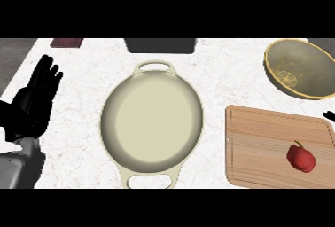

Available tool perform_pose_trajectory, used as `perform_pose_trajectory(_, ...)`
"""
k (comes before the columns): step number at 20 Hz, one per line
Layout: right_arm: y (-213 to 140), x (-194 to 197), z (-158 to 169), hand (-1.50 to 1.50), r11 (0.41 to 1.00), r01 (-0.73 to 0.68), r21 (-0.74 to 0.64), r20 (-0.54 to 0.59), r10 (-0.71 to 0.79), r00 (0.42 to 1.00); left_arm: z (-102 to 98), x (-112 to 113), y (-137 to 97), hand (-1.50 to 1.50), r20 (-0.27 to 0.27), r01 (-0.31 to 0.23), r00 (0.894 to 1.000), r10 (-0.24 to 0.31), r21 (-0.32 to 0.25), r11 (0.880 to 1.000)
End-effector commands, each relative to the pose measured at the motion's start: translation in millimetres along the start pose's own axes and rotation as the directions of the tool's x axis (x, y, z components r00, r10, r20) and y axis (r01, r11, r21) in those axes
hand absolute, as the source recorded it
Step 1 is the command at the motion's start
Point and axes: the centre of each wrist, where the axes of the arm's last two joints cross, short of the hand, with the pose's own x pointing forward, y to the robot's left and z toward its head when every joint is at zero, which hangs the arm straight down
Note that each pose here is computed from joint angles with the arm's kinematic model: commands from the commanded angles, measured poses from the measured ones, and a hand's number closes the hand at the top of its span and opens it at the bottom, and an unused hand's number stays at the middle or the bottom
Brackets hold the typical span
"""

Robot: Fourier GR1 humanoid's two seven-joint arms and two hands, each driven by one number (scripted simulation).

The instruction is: Pick the bell pepper from the cutting board and place it in the pot

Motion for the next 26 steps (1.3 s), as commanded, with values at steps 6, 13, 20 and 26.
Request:
perform_pose_trajectory(6, 24.2, 32.4, -17.3, -1.50, 0.997, -0.008, 0.080, -0.065, 0.013, 0.998, 19.2, -13.9, -13.9, 0.00, -0.013, -0.021, 1.000, 0.021, 0.012, 1.000)
perform_pose_trajectory(13, 67.3, 28.8, -28.3, -1.50, 0.993, -0.069, 0.098, -0.142, 0.083, 0.986, 4.4, -8.0, -16.3, 0.00, -0.022, -0.018, 1.000, 0.018, 0.018, 1.000)
perform_pose_trajectory(20, 64.2, 18.5, -38.2, -1.50, 0.995, -0.059, 0.082, -0.158, 0.071, 0.985, 4.2, -10.8, 4.1, 0.00, 0.000, 0.000, 1.000, 0.000, 0.031, 1.000)
perform_pose_trajectory(26, 65.7, 32.8, -53.1, -1.50, 0.991, -0.095, 0.094, -0.160, 0.109, 0.981, 8.1, -7.0, 1.8, 0.00, -0.016, -0.016, 1.000, 0.016, 0.020, 1.000)
